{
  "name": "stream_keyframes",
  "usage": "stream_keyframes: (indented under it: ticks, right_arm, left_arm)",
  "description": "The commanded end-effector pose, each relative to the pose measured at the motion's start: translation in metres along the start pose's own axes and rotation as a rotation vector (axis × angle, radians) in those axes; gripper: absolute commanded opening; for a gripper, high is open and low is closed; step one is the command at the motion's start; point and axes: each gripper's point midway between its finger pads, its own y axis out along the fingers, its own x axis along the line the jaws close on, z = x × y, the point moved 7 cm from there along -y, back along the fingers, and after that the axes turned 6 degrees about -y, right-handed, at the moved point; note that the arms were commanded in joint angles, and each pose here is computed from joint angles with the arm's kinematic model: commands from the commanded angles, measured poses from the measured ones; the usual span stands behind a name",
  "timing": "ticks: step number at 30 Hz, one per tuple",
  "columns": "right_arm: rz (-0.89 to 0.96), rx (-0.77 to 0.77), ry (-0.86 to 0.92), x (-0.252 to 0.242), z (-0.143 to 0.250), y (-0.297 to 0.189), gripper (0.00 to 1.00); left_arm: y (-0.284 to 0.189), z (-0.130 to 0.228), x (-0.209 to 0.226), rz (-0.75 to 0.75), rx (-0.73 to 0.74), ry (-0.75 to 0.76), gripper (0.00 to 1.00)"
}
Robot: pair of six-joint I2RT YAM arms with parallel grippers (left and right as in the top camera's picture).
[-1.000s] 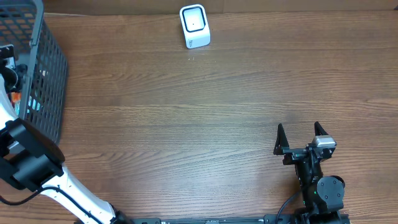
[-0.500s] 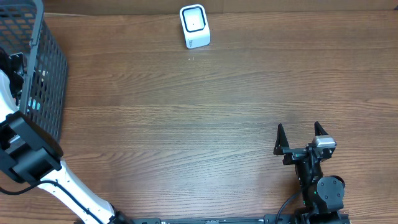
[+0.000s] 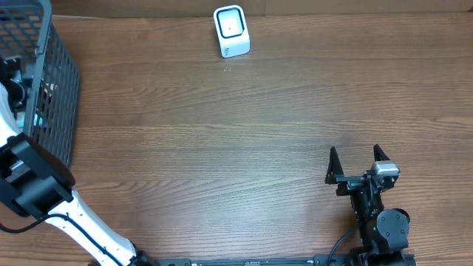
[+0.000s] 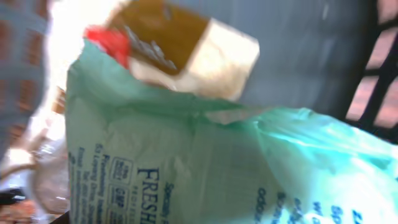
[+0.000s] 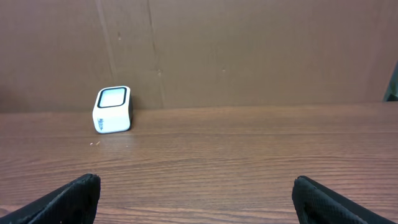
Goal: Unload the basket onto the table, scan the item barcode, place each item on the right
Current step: 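Grasp the green-and-white tissue pack in the basket with the left gripper, then carry the tissue pack right and set it on the table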
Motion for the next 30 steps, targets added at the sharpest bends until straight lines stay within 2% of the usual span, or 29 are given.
stream_keyframes:
  ticks: [1, 6, 10, 14, 18, 21, 25, 30]
  right_arm:
    - [0.005, 0.0, -0.006, -0.001, 0.003, 0.0, 1.0]
    - [0.005, 0.0, -0.006, -0.001, 0.003, 0.0, 1.0]
    - [0.005, 0.0, -0.006, -0.001, 0.003, 0.0, 1.0]
    - [0.005, 0.0, -0.006, -0.001, 0.003, 0.0, 1.0]
    - [0.005, 0.0, -0.006, -0.001, 0.003, 0.0, 1.0]
    - [0.005, 0.0, -0.006, -0.001, 0.003, 0.0, 1.0]
    - [0.005, 0.0, -0.006, -0.001, 0.003, 0.0, 1.0]
    - [0.005, 0.0, -0.006, -0.001, 0.003, 0.0, 1.0]
  left_arm:
    - [-0.093, -0.036, 0.005, -0.03, -0.25, -0.076, 0.37]
    - [-0.179, -0.051, 0.005, -0.037, -0.466, -0.143, 0.35]
    - [-0.24, -0.049, -0.004, -0.023, -0.612, -0.179, 0.34]
    - [-0.289, -0.038, -0.025, 0.02, -0.71, -0.196, 0.3]
    - [-0.327, -0.027, -0.057, 0.073, -0.785, -0.14, 0.31]
    - [-0.347, -0.019, -0.085, 0.134, -0.821, -0.11, 0.31]
    - [-0.359, -0.011, -0.122, 0.266, -0.818, -0.16, 0.31]
    - [-0.354, 0.007, -0.183, 0.43, -0.691, -0.2, 0.31]
